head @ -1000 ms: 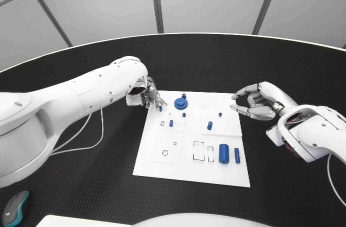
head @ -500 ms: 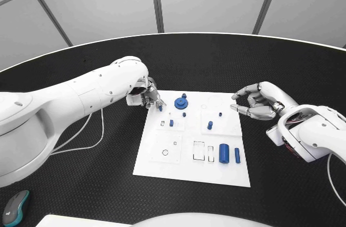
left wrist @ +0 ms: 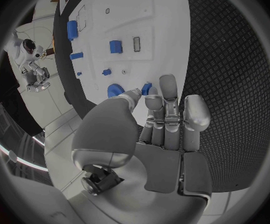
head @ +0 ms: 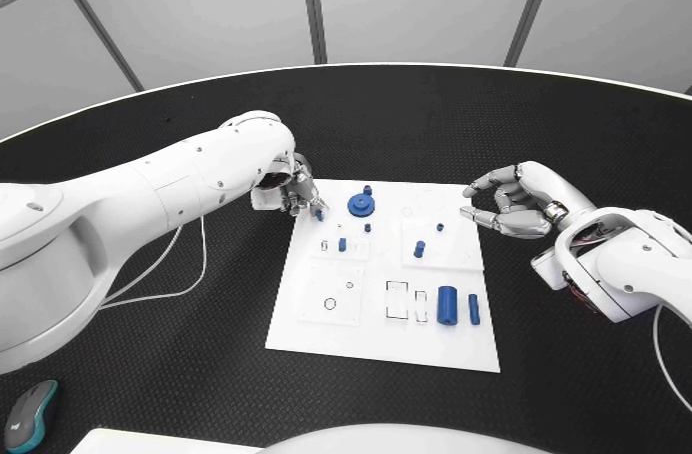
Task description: Assemble the parts on the task board
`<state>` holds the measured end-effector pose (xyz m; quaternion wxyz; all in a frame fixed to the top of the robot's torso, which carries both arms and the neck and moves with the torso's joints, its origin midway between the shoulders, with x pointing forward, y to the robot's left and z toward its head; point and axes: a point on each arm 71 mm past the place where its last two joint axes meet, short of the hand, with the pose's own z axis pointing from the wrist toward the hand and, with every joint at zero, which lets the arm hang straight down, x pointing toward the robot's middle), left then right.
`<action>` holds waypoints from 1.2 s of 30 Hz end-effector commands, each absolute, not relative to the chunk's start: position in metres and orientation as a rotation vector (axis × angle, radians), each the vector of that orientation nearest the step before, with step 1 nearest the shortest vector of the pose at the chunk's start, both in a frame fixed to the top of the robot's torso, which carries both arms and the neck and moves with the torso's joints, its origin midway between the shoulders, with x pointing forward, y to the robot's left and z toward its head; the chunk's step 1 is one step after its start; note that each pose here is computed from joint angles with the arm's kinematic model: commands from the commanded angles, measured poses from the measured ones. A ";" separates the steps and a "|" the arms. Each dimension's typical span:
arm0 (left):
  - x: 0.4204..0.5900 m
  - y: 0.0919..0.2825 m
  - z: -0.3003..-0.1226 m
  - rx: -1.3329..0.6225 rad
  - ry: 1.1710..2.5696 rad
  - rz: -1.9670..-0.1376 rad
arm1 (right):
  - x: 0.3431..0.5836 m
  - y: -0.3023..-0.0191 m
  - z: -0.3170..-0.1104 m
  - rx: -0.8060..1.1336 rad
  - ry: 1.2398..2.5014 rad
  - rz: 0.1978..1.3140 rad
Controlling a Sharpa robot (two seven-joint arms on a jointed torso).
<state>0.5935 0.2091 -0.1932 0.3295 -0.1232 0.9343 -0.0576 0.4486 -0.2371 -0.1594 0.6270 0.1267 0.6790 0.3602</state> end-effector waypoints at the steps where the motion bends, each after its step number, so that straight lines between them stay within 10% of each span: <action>1: 0.594 0.208 -0.193 -0.321 2.443 -0.156 | 0.449 -0.237 -0.159 0.291 1.556 0.826; 36: 0.563 0.220 -0.187 -0.448 2.436 -0.416 | 0.450 -0.241 -0.160 0.294 1.555 0.815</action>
